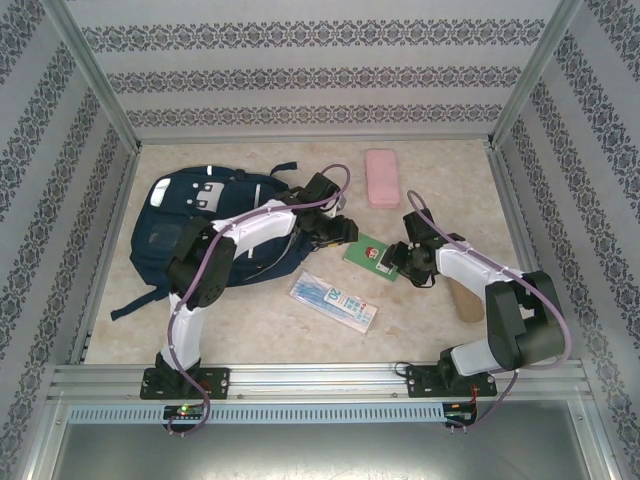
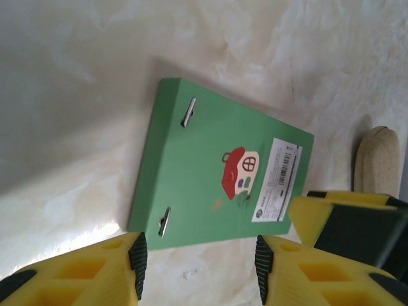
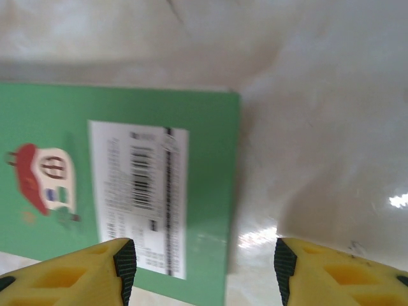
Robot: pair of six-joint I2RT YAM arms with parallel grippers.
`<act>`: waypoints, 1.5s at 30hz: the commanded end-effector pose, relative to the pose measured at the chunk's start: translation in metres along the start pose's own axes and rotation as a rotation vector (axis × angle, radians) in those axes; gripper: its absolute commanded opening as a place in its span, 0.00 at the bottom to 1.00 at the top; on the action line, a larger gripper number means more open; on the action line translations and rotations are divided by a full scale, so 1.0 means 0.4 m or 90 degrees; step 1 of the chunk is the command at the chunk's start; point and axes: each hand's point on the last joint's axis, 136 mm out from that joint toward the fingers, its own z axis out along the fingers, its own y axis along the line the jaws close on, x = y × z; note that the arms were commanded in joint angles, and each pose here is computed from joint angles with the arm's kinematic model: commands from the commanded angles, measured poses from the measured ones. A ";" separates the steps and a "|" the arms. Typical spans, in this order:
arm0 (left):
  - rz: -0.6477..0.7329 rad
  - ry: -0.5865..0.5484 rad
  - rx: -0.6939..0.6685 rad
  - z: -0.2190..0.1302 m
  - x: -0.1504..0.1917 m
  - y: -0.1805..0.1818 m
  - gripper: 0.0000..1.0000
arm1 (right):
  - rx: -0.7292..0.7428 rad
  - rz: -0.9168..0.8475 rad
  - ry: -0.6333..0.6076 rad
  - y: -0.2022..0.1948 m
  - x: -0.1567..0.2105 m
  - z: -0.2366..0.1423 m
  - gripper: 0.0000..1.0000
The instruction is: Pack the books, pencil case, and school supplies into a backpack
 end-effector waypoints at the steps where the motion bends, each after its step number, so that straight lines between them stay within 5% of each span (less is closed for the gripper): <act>1: 0.029 0.038 -0.018 0.037 0.025 0.007 0.50 | -0.010 0.002 0.001 -0.001 -0.004 0.017 0.61; 16: 0.021 0.111 -0.020 0.127 0.079 0.018 0.50 | -0.064 -0.020 0.028 0.062 -0.021 0.060 0.57; 30: -0.044 0.093 0.329 0.013 0.019 -0.221 0.42 | -0.091 -0.029 0.020 0.082 -0.029 0.045 0.56; 45: -0.064 0.125 0.295 0.073 0.039 -0.150 0.42 | -0.132 -0.026 0.009 0.092 -0.037 0.017 0.56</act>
